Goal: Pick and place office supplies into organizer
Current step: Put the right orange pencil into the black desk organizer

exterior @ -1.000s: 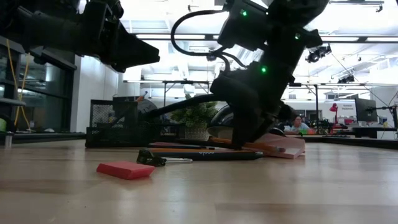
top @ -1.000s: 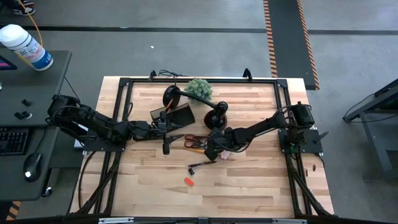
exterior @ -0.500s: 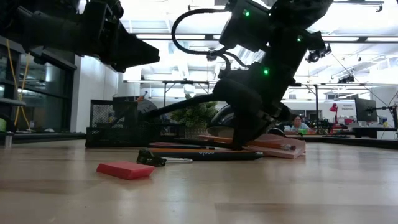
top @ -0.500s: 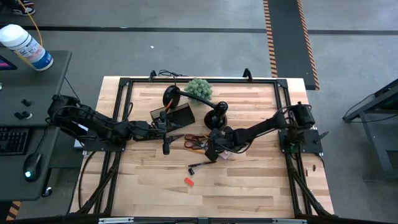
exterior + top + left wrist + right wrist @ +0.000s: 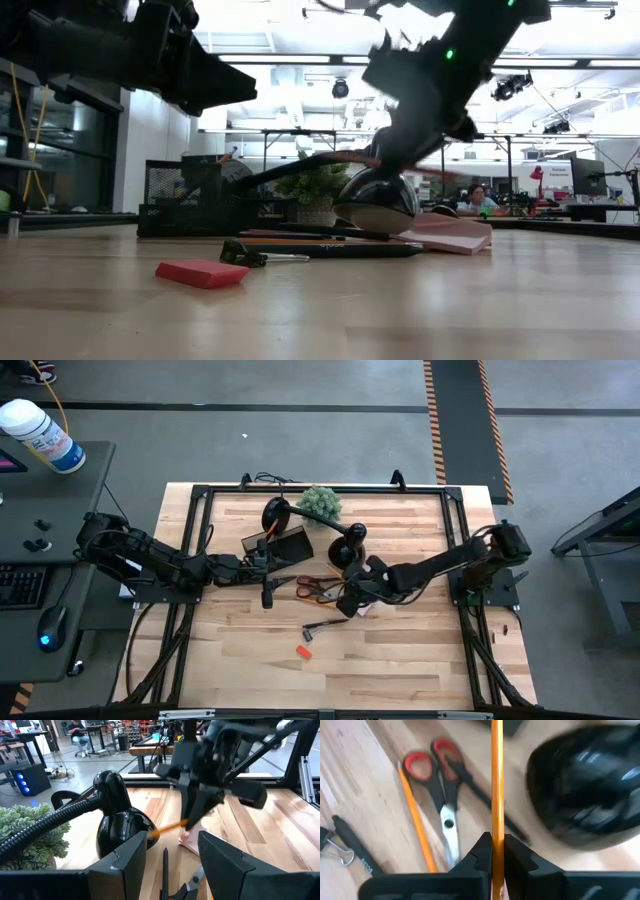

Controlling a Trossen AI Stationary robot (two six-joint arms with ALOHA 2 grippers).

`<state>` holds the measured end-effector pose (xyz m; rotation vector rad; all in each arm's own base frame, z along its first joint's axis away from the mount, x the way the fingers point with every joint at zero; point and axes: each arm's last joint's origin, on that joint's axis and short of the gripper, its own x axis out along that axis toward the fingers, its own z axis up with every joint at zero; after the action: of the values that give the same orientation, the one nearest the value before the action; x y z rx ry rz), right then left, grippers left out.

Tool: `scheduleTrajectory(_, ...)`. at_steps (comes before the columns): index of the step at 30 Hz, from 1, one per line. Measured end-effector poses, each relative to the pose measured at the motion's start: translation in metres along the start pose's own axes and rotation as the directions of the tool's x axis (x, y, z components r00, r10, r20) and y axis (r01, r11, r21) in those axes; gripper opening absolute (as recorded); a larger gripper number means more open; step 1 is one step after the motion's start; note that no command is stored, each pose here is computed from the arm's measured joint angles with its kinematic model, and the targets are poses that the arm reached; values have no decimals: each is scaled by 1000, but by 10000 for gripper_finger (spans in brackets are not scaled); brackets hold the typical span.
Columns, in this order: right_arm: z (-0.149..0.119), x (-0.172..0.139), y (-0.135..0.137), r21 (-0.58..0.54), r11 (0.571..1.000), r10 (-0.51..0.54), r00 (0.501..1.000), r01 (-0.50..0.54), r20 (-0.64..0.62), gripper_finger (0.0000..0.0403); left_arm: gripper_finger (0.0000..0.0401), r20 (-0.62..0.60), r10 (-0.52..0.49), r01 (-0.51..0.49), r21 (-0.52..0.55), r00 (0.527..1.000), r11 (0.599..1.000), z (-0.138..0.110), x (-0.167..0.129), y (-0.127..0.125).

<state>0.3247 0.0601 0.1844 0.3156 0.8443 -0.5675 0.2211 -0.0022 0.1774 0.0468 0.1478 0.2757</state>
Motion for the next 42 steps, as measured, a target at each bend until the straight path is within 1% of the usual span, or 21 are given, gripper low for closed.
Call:
scheduleTrajectory(4, 8, -20, 0, -66, 996, -46, 989, 56, 139, 15, 168, 23, 1, -1, -7, 1000, 1000, 2, 0, 0)
scheduleTrajectory(7, 15, -32, 2, -130, 985, -73, 964, 110, 257, 15, 168, 46, 1, -1, -13, 999, 1000, 4, 0, 0)
scheduleTrajectory(9, 22, -38, 5, -188, 972, -73, 939, 143, 337, 15, 168, 74, -2, 3, -22, 997, 1000, 7, 0, 0)
scheduleTrajectory(11, 28, -42, 10, -267, 950, -46, 914, 165, 402, 15, 168, 115, -22, 26, -33, 993, 999, 11, -1, 0)
scheduleTrajectory(13, 36, -45, 16, -336, 926, 2, 886, 174, 464, 15, 168, 168, -56, 64, -43, 984, 997, 16, -1, -1)
scheduleTrajectory(17, 50, -53, 22, -424, 879, 69, 823, 217, 564, 15, 168, 282, -114, 128, -30, 953, 991, 27, -4, -2)
scheduleTrajectory(19, 54, -55, 25, -468, 859, 125, 800, 208, 586, 15, 168, 333, -142, 159, -22, 932, 987, 32, -6, -2)
scheduleTrajectory(20, 57, -56, 26, -487, 854, 166, 789, 186, 592, 15, 168, 357, -152, 170, -21, 922, 985, 34, -7, -2)
scheduleTrajectory(23, 65, -57, 25, -511, 848, 242, 755, 142, 610, 15, 168, 419, -153, 178, -21, 895, 984, 40, -9, -2)
scheduleTrajectory(27, 72, -61, 26, -527, 838, 290, 702, 142, 651, 15, 168, 441, -149, 172, -11, 885, 985, 44, -9, -2)
scheduleTrajectory(31, 77, -63, 26, -568, 817, 375, 662, 95, 649, 15, 168, 467, -145, 165, -2, 873, 986, 53, -7, -2)
scheduleTrajectory(37, 83, -63, 22, -584, 809, 423, 624, 66, 657, 15, 168, 490, -139, 146, 25, 861, 989, 66, -3, -4)
scheduleTrajectory(39, 84, -63, 22, -580, 812, 423, 618, 66, 663, 15, 168, 482, -143, 142, 39, 864, 989, 68, -1, -4)
scheduleTrajectory(42, 85, -62, 21, -588, 807, 434, 614, 60, 659, 15, 168, 494, -165, 158, 57, 853, 986, 72, 0, -5)
